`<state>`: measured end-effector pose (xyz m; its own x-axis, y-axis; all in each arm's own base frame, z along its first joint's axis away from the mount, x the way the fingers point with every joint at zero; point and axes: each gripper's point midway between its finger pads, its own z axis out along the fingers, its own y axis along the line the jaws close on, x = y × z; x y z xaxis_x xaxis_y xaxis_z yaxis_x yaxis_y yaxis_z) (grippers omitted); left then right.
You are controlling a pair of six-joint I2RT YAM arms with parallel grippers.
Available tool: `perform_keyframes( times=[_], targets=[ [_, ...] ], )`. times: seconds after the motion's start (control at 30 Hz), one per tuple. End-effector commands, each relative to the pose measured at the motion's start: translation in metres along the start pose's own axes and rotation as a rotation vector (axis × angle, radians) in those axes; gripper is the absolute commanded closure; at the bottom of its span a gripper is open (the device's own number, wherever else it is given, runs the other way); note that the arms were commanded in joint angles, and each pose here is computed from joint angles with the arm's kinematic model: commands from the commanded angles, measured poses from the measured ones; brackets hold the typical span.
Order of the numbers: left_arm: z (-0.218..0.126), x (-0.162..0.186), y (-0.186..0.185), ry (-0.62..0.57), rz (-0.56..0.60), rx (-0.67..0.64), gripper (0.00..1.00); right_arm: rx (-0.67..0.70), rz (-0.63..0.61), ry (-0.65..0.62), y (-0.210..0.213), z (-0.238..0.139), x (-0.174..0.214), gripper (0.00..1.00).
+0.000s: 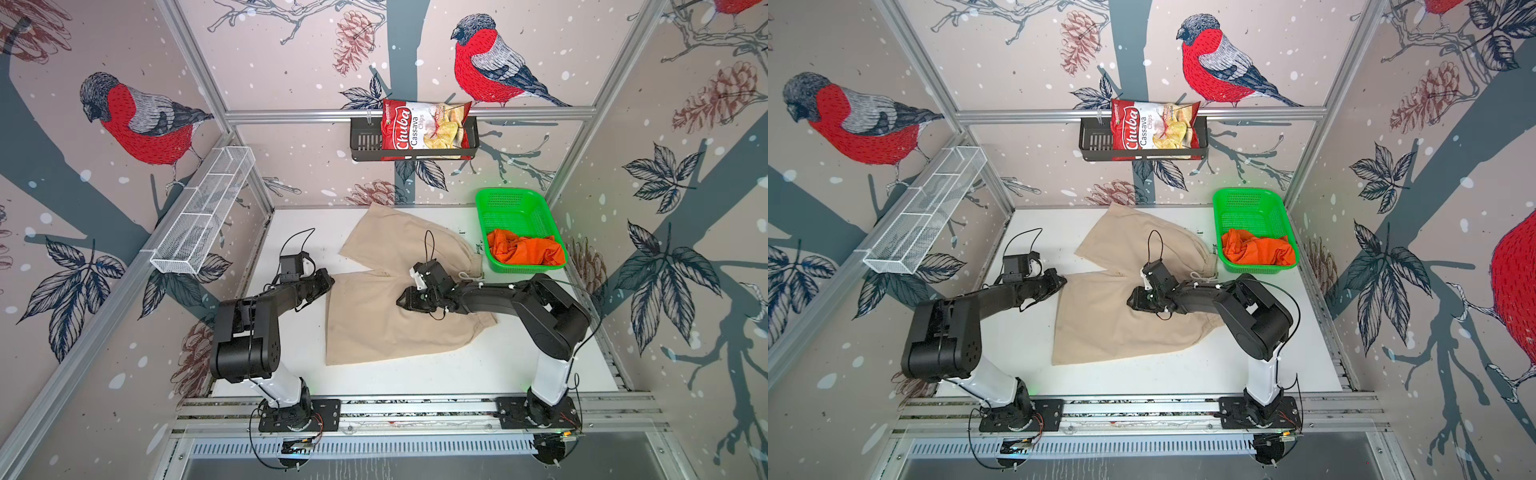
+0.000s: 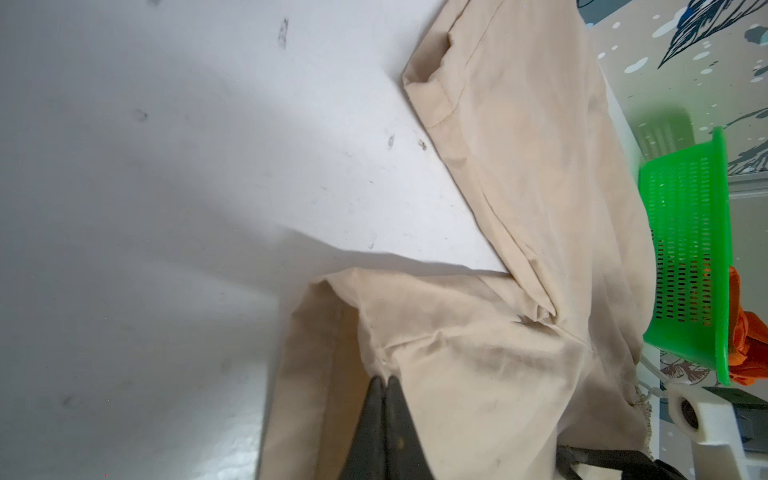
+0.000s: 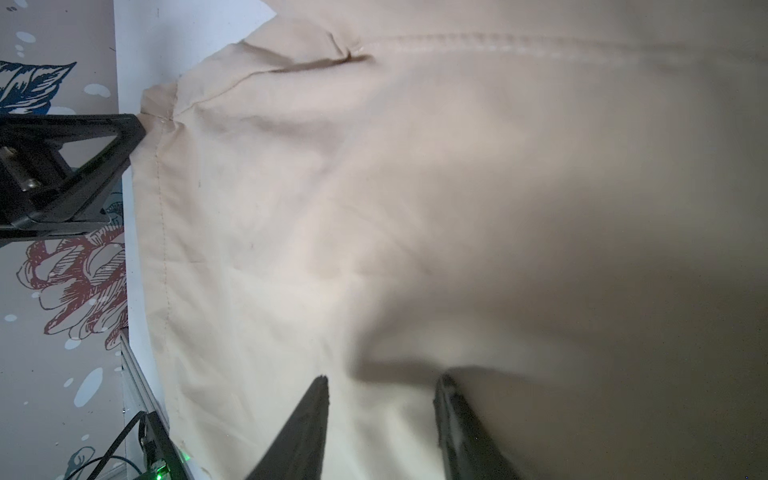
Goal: Fold and stack the shorts
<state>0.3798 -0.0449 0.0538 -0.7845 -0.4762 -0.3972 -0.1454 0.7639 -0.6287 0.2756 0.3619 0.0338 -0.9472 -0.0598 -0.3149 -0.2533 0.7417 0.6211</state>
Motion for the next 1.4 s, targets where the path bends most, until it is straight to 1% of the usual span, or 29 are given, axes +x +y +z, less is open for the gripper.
perform_keyframes(
  times=[0.0, 0.3, 0.53, 0.7, 0.87, 1.0, 1.03, 1.13, 1.2, 1.27, 1.3, 1.37],
  targets=[
    [-0.005, -0.009, -0.009, -0.035, 0.032, 0.028, 1.00, -0.028, -0.026, -0.023, 0.012, -0.006, -0.007, 0.55],
    [-0.014, -0.023, -0.023, -0.089, 0.067, 0.064, 1.00, -0.067, -0.082, -0.142, 0.034, -0.018, -0.046, 0.55],
    [-0.021, -0.036, -0.035, -0.129, 0.097, 0.087, 1.00, -0.017, -0.059, -0.176, 0.017, -0.008, -0.077, 0.55],
    [-0.022, -0.046, -0.036, -0.157, 0.113, 0.075, 1.00, 0.025, -0.037, -0.174, -0.001, -0.002, -0.082, 0.55],
    [-0.012, -0.052, -0.028, -0.166, 0.106, 0.050, 1.00, 0.075, -0.002, -0.150, -0.027, 0.002, -0.070, 0.55],
    [0.002, -0.053, -0.014, -0.146, 0.077, 0.013, 1.00, 0.067, -0.010, -0.155, -0.023, -0.002, -0.069, 0.54],
    [0.006, -0.053, -0.009, -0.141, 0.065, -0.004, 0.98, 0.059, -0.016, -0.164, -0.020, -0.004, -0.072, 0.54],
    [0.013, -0.053, 0.002, -0.123, 0.039, -0.052, 0.86, 0.036, -0.042, -0.195, -0.003, -0.012, -0.082, 0.53],
    [0.014, -0.054, 0.005, -0.109, 0.029, -0.077, 0.71, 0.024, -0.068, -0.219, 0.011, -0.019, -0.090, 0.53],
    [0.009, -0.056, 0.004, -0.107, 0.035, -0.093, 0.60, 0.013, -0.092, -0.237, 0.025, -0.023, -0.096, 0.53],
    [0.004, -0.058, 0.003, -0.113, 0.039, -0.106, 0.57, 0.008, -0.104, -0.243, 0.032, -0.023, -0.098, 0.53],
    [-0.009, -0.060, -0.002, -0.131, 0.055, -0.123, 0.54, -0.007, -0.126, -0.249, 0.043, -0.022, -0.101, 0.53]
  ],
)
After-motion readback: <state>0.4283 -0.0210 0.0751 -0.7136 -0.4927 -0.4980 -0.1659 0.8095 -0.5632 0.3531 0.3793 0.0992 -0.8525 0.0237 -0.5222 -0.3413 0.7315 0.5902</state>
